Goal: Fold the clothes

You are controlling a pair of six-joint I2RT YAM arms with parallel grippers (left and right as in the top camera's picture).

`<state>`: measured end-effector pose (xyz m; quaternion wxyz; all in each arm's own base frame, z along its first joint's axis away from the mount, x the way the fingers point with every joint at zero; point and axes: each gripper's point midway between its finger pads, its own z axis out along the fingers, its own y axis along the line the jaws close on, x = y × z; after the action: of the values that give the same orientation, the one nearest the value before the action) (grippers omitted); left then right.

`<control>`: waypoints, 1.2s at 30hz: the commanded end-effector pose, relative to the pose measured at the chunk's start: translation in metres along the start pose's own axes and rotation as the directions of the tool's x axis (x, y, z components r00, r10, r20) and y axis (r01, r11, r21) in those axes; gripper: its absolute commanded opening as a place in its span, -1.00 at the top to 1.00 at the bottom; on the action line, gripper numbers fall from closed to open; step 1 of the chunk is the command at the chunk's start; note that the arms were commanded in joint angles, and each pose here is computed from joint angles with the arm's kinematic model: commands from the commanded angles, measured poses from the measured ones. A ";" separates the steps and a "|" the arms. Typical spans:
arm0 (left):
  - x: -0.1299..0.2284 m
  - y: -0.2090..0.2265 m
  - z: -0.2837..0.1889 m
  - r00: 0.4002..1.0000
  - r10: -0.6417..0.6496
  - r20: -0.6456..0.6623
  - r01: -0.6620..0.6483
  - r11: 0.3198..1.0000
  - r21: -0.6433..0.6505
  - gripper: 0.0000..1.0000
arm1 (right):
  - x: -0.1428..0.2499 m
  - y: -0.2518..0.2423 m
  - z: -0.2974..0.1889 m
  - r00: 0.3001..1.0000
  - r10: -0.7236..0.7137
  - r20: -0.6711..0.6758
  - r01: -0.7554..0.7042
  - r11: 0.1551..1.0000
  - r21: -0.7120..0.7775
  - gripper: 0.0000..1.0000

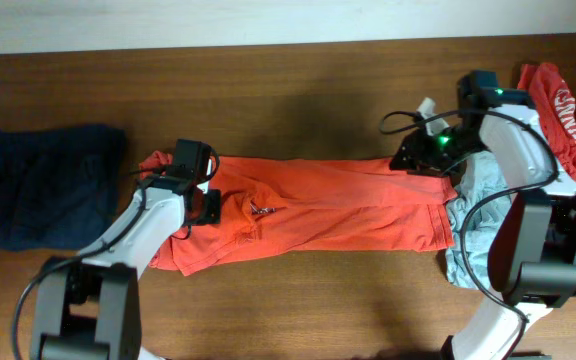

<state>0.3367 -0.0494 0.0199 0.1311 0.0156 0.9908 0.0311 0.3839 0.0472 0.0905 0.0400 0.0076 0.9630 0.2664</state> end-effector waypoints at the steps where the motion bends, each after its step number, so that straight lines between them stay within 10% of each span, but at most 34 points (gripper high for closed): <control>1: 0.014 0.034 0.019 0.992 -0.120 -0.048 0.111 0.981 -0.157 1.00 | -0.003 0.019 -0.002 0.998 -0.066 0.020 0.066 0.998 -0.004 0.02; 13: 0.038 0.103 0.042 0.892 -0.428 -0.145 0.395 0.895 -0.206 0.99 | 0.001 -0.015 -0.005 0.999 0.047 0.009 -0.047 0.978 0.204 -0.02; 23: 0.027 0.094 0.042 0.908 -0.397 -0.136 0.375 0.913 -0.161 0.98 | 0.017 -0.054 0.035 0.981 0.190 0.046 -0.195 0.930 0.312 0.43; 36: 0.026 0.094 0.042 0.920 -0.366 -0.136 0.346 0.926 -0.155 0.93 | 0.038 -0.104 0.058 0.968 0.235 0.090 -0.249 0.845 0.473 0.50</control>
<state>0.3348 0.0510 -0.0007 0.0840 -0.1879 0.9757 0.0747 0.3660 0.0134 0.0012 0.0357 0.1199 0.9879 0.0913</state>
